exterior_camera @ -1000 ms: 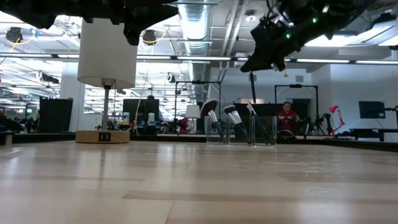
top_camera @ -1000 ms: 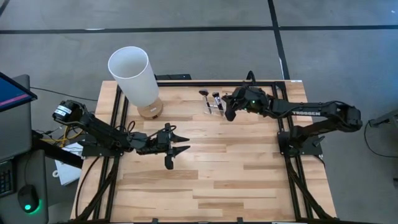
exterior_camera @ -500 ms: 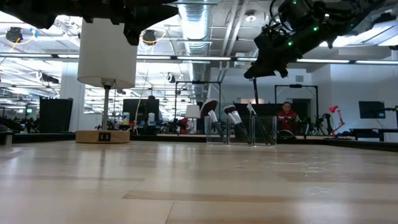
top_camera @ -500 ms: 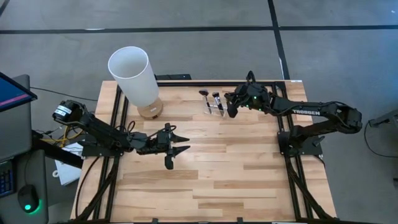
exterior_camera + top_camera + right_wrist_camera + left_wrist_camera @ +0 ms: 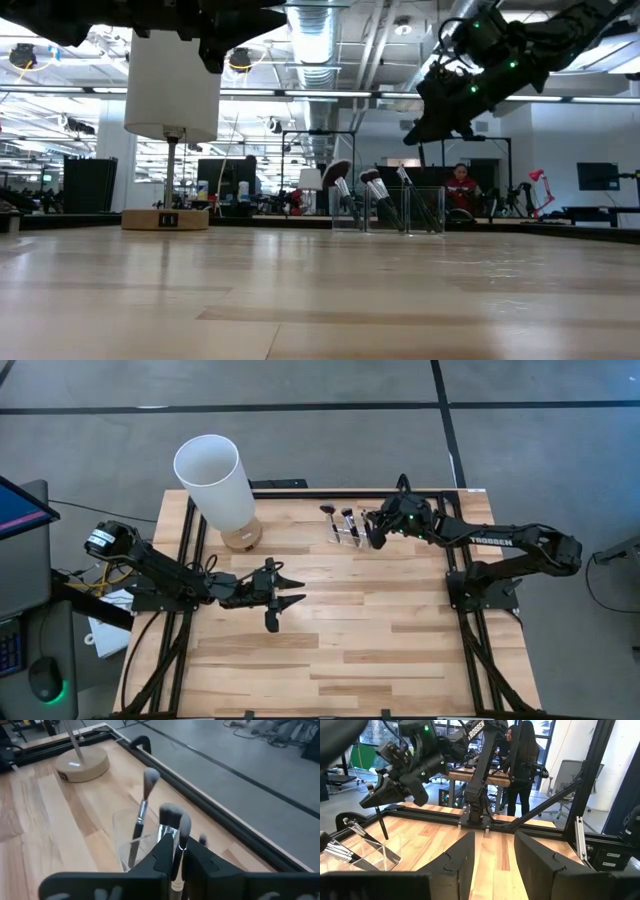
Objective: Put items in baskets/containers
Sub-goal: Put the black eyeshadow brush into the transparent organizer
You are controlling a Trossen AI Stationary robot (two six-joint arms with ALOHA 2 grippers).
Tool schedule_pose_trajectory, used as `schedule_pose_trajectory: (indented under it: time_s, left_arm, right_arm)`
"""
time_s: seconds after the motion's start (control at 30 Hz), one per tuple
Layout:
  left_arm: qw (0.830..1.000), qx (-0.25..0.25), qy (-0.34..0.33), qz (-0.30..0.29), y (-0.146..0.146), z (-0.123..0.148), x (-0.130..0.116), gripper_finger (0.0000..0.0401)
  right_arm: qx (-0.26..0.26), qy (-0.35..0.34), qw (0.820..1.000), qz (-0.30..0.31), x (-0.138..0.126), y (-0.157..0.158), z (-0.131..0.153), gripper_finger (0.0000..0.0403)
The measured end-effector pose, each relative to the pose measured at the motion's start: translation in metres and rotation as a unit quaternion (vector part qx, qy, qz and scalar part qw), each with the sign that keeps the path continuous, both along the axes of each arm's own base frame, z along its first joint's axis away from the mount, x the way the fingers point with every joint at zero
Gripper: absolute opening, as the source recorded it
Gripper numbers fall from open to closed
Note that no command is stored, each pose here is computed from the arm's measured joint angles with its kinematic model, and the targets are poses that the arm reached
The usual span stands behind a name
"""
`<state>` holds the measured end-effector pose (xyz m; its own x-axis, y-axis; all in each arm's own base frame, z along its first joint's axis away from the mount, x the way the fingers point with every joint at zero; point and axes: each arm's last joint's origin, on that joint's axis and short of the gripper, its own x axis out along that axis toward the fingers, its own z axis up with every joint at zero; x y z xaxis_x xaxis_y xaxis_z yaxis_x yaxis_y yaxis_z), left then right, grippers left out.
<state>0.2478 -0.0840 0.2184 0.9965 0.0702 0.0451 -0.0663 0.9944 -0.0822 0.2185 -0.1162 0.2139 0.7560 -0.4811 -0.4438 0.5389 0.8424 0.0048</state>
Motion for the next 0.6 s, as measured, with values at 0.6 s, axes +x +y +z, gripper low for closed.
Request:
schedule_pose_trajectory:
  time_s: [0.6]
  left_arm:
    - [1.0,0.0,0.0,0.0,0.0001,-0.0001,0.0,0.0135]
  right_arm:
    - [0.015,0.006,1.0,0.0,-0.001,0.0012,-0.0042,0.0005]
